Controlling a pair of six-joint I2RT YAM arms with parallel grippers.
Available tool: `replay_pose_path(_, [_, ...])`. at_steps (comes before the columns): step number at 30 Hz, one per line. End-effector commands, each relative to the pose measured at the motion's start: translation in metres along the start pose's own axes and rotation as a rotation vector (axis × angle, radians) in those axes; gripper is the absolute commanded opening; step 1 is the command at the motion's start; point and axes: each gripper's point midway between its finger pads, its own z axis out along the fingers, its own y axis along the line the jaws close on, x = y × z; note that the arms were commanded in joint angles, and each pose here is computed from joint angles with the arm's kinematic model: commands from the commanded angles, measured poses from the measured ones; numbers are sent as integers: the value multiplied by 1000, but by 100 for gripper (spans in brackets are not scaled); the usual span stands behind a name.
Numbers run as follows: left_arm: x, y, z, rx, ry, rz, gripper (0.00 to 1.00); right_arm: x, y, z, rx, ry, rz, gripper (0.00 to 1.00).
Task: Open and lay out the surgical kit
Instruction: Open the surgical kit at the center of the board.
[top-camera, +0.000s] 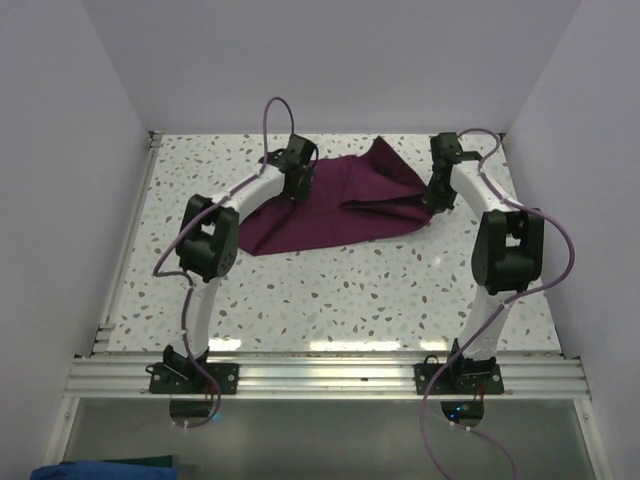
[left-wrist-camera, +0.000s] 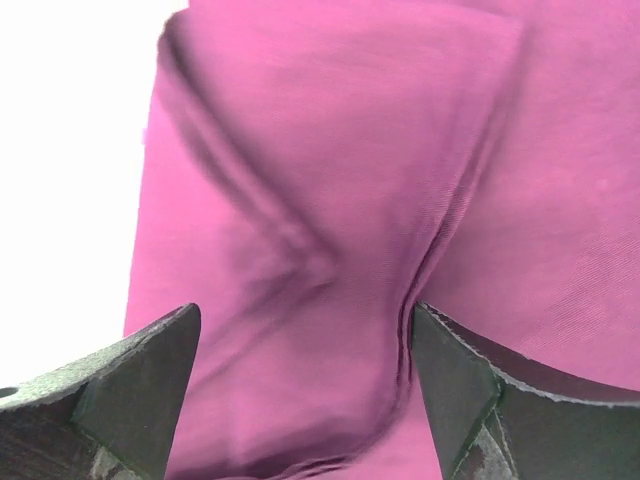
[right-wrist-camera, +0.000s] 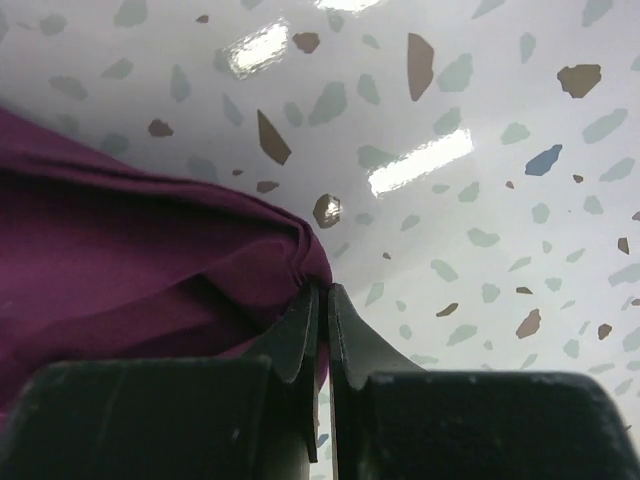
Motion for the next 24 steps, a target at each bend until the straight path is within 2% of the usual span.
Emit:
replay_pose_path(1, [-64,40,-62,-18,-212,-108,89,-2,-9,6,27,33,76,0])
replay_pose_path(6, [-67,77,-49,-70,-196,-119,88,12,-31,19,123,125,122,0])
replay_pose_path(10, [-52,85,-23,-69,-131,-108,87,36,-45,32,184,209,132,0])
replay_pose_path(11, [-47,85,-20,-64,-118,-96,87,42,-45,35,184,233,129,5])
replay_pose_path(12, [-43,81,-17,-57,-113,-80,87,47,-47,37,190,248,127,20])
replay_pose_path(13, [-35,78,-12,-43,-105,-71,86,48,-49,37,190,250,123,36])
replay_pose_path(14, [-30,73,-10,-16,-100,-60,86,48,-52,35,200,242,120,74])
replay_pose_path(15, [-21,71,-9,-8,-88,-53,86,46,-53,33,203,233,119,90])
replay_pose_path(16, [-22,68,-9,1,-98,-53,85,45,-55,31,208,225,110,97])
replay_pose_path(21, [-17,47,-19,100,-138,-30,83,36,-65,15,229,179,98,98])
replay_pose_path(24, [-20,35,-19,105,-169,-10,84,37,-66,6,216,167,108,98])
